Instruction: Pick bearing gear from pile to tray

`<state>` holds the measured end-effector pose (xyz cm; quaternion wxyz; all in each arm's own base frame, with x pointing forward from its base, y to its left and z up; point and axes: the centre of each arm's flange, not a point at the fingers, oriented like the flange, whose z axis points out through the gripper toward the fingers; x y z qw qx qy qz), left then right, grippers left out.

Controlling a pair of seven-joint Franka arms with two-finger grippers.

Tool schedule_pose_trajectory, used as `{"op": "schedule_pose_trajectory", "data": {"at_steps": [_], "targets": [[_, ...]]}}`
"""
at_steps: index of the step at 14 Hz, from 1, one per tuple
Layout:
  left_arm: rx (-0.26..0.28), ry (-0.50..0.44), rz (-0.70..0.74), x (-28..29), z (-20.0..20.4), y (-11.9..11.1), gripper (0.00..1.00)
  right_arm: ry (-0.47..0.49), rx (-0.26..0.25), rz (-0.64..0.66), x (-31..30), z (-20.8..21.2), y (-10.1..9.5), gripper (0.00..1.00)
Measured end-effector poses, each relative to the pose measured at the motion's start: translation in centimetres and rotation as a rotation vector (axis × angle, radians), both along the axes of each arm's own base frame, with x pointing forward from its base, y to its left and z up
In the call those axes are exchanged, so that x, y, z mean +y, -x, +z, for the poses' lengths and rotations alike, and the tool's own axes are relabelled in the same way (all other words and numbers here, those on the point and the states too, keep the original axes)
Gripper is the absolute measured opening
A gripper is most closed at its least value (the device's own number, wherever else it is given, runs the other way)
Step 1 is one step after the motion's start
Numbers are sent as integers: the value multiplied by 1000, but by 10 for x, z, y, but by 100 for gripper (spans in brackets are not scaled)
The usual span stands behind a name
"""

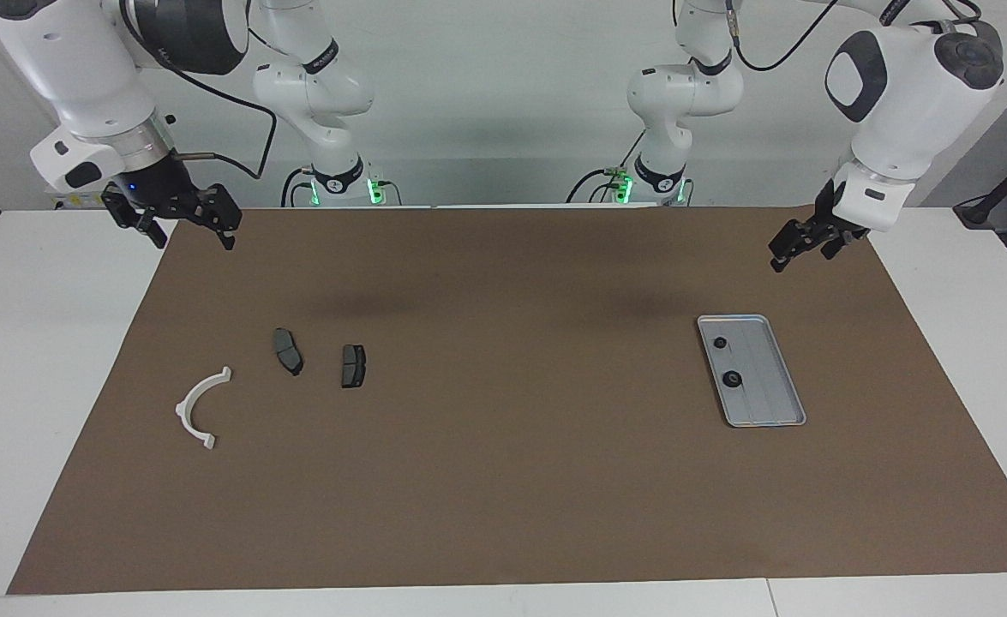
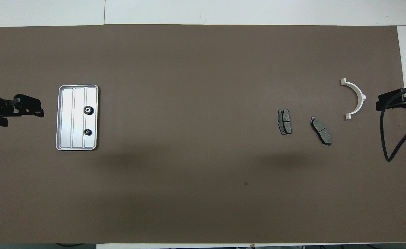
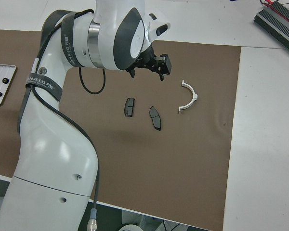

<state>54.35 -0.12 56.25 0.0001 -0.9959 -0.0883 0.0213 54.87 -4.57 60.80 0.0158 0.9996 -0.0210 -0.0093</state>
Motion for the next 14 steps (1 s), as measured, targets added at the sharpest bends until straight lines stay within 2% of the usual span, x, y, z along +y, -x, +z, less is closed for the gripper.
{"op": "schedule_pose_trajectory", "data": {"at_steps": [3,6,14], "targets": [[2,2,-29,7,-1,1,100,0,-1,-15,-9,0,1,100],[3,2,-47,5,-6,-2,100,3,-31,-15,-10,1,-3,100],[23,2,-66,-4,-16,-5,100,3,-30,-14,-10,0,-4,100]]}}
